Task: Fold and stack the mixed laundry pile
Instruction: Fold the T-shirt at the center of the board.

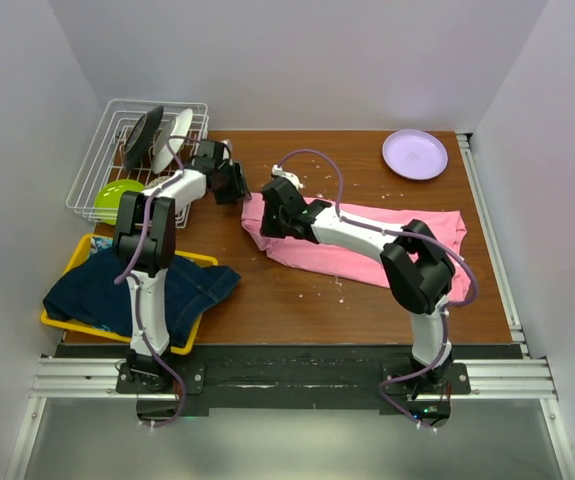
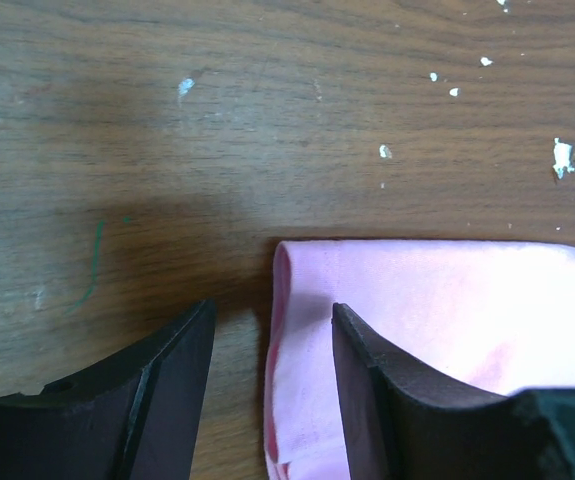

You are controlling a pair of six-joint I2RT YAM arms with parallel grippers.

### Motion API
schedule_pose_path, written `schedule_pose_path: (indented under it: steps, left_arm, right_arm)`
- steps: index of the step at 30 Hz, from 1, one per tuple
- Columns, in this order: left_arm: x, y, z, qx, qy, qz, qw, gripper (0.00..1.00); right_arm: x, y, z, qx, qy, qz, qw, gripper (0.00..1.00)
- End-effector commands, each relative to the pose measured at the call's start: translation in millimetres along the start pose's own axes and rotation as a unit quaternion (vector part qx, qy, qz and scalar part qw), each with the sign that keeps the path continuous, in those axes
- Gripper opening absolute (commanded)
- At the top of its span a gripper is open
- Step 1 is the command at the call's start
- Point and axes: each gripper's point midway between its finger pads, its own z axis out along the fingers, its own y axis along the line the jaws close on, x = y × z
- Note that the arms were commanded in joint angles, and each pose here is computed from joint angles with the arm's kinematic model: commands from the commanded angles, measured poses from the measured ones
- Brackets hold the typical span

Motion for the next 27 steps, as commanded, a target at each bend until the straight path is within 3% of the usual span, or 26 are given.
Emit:
schedule_pose_path:
  steps: [1,21,27]
  left_arm:
    - [11,-8,-3,0.02,0.01,-0.016,1.0,0.55]
    - [24,-18,-7,0.045,0.02,-0.079,0.996,0.56]
    - [27,-20,-6,0.052,0.021,-0.09,0.994,0.52]
  right_arm:
    - [-20,7,-16,-0.019,-0.026,0.016,0.999,0.0]
    - [-35,-12,-33,-0.013,-0.044,0.031,0.998,0.0]
    - [-35,-14,-34,-0.011,-0.045,0.032,0.998,0.0]
